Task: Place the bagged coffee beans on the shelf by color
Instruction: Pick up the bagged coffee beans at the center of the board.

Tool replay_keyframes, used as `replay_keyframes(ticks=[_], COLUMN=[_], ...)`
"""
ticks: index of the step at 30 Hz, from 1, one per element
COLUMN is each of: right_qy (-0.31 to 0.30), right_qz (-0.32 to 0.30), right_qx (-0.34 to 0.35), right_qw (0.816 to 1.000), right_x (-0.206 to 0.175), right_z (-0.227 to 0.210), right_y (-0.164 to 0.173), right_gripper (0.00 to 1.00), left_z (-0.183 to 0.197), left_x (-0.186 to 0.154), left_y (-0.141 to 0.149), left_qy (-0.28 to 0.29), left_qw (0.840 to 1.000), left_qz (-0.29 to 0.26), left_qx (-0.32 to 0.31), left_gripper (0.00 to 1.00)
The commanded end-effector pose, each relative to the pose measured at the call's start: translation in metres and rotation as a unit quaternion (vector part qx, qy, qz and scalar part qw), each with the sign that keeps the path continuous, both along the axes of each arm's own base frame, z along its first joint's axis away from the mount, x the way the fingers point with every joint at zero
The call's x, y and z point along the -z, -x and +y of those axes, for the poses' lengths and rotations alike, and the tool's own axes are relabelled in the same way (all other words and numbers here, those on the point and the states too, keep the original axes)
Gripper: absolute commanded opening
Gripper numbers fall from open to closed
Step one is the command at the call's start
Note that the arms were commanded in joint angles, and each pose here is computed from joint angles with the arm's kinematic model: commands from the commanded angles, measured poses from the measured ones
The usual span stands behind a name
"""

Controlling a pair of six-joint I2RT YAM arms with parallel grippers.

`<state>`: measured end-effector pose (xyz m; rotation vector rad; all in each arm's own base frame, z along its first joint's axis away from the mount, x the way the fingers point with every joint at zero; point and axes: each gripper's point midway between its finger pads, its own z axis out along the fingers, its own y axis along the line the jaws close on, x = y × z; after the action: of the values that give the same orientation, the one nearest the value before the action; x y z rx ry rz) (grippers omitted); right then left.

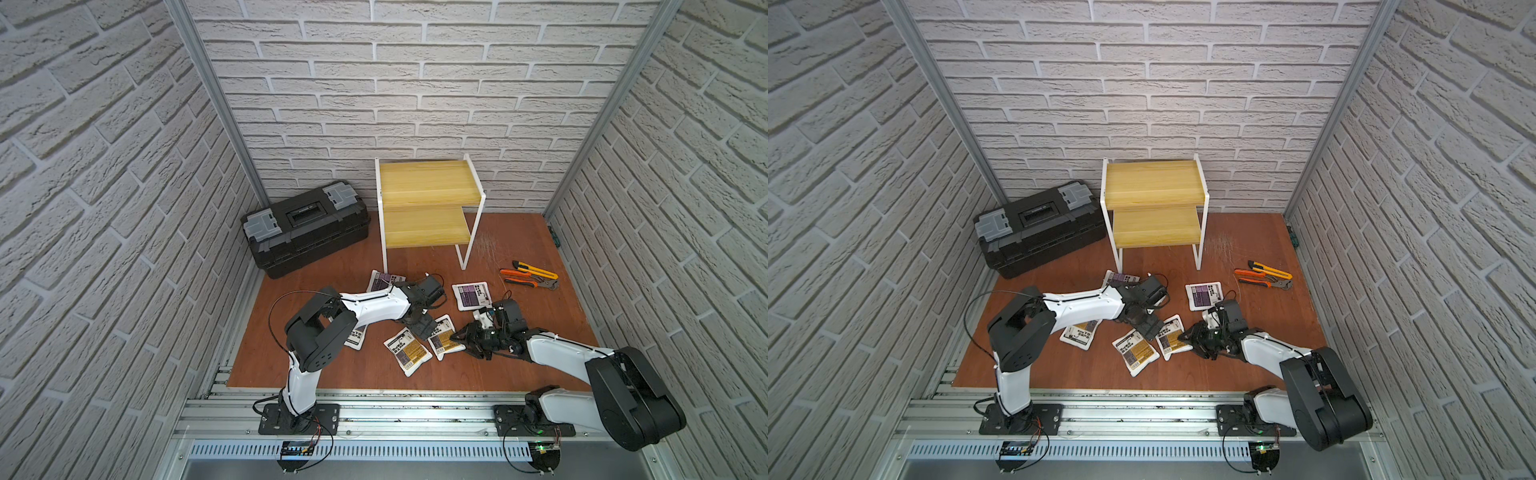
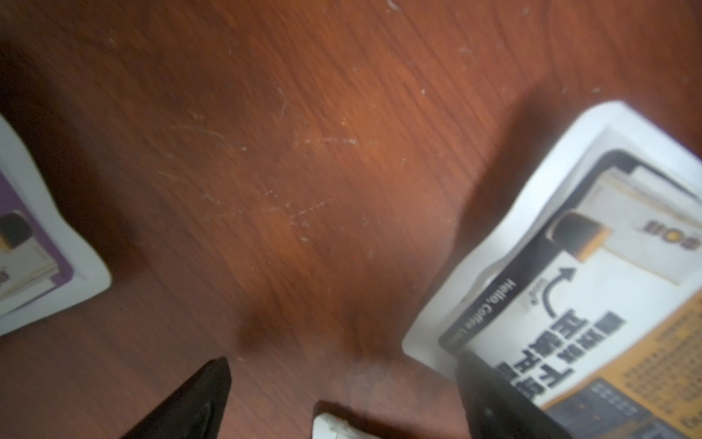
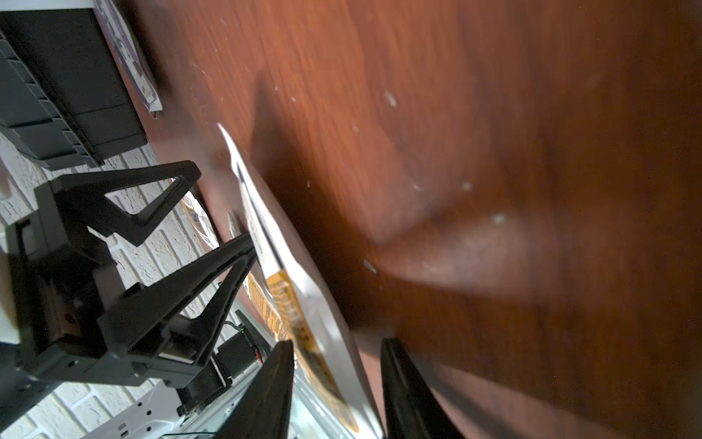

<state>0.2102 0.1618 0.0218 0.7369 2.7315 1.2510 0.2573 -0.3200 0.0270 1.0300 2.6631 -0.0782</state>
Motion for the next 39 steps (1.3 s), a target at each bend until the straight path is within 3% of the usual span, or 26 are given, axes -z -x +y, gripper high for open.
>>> replay_keyframes(ticks=[1, 10, 15, 23, 33, 39], right_qy=[0.018, 0.017, 0.009, -0.006, -0.052, -0.076], right_qz=[0.021, 0.017, 0.009, -0.012, -0.075, -0.125], right_qx=[0.002, -0.001, -0.001, 0.005, 0.02, 0.009], right_qw=[1.0, 1.0, 1.0, 1.0, 0.996, 0.989], right_x=[0.011, 0.001, -0.013, -0.044, -0.118, -0.175], right_z=[-0.007, -0.009, -0.009, -0.009, -0.002, 0.005], right_y=[0.012, 0.021, 0.023, 0.027, 0.012, -0.002], right_gripper=[0.34, 0.2, 0.1, 0.06, 0.06, 0.06], left_z=[0.0, -0.003, -0.005, 0.003, 0.035, 0.066], left_x=[-0.002, -0.025, -0.062, -0.13, -0.219, -0.27], left_y=[0.004, 0.005, 0.002, -0.004, -0.011, -0.021], left_qy=[0.004, 0.031, 0.069, 0.119, 0.187, 0.239], left_qw=[1.0, 0.999, 0.997, 0.988, 0.964, 0.936], left_qz=[0.003, -0.003, -0.023, -0.074, -0.155, -0.201], left_qx=[0.007, -0.009, -0.03, -0.059, -0.105, -0.161], left_gripper=[0.98, 0.98, 0.99, 0.98, 0.98, 0.98])
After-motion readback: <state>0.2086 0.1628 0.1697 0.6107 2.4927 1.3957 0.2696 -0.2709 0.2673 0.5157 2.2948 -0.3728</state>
